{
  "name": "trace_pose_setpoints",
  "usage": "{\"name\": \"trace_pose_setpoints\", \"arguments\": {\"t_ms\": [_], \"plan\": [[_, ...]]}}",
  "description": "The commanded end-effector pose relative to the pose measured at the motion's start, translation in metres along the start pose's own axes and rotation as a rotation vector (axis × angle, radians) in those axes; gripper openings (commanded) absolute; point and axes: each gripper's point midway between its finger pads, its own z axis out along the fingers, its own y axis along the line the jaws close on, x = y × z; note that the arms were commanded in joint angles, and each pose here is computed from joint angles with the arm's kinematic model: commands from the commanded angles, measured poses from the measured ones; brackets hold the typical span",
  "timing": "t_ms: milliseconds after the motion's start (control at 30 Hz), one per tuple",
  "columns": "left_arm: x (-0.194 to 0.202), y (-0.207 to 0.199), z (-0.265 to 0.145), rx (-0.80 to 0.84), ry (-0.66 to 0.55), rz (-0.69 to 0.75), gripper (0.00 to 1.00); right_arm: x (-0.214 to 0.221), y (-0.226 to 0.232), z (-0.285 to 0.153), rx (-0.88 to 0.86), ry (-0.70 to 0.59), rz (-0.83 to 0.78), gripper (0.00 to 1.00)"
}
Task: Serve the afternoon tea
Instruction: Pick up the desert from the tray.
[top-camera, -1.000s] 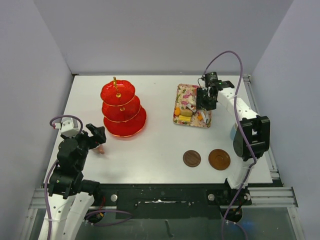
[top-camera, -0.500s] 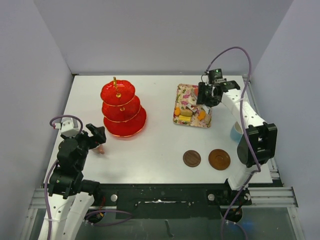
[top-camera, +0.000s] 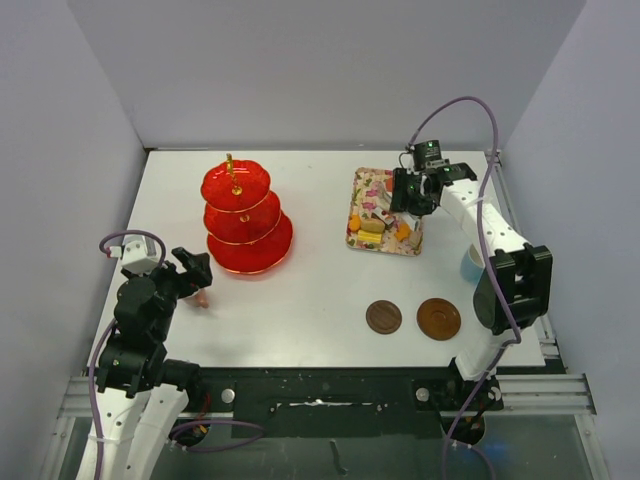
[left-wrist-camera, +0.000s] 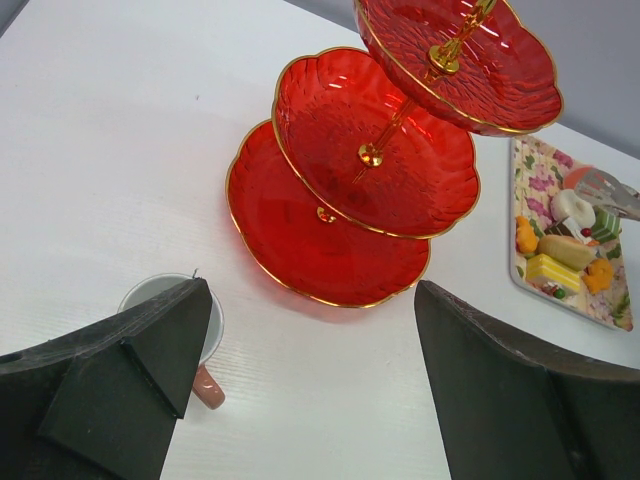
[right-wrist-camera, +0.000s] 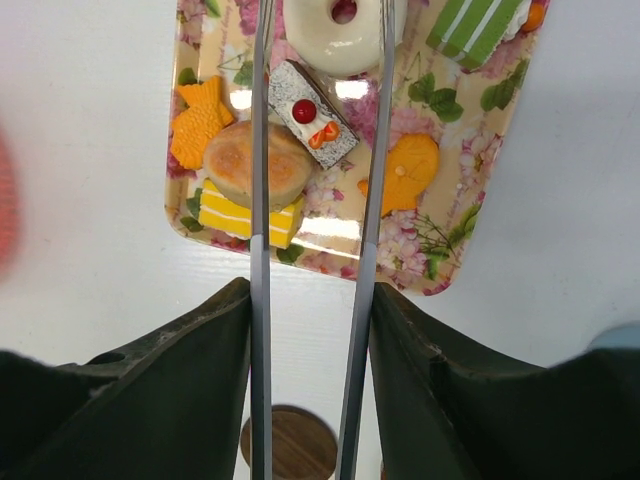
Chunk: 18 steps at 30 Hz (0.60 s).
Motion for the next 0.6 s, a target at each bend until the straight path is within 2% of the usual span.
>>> {"name": "trace_pose_setpoints", "arguments": {"t_ms": [0,567], "plan": [[-0.017,-0.010,-0.001,0.042,-0.064,-0.016,0.82,-0.017,0.003,-0.007,0.040,-0.051,-0.014,0.46],[-0.017,-0.010,-0.002,0.044,-0.069,-0.016,0.82,-0.009,-0.004,-0.007,0.121,-0.025,-0.031,0.47]]}}
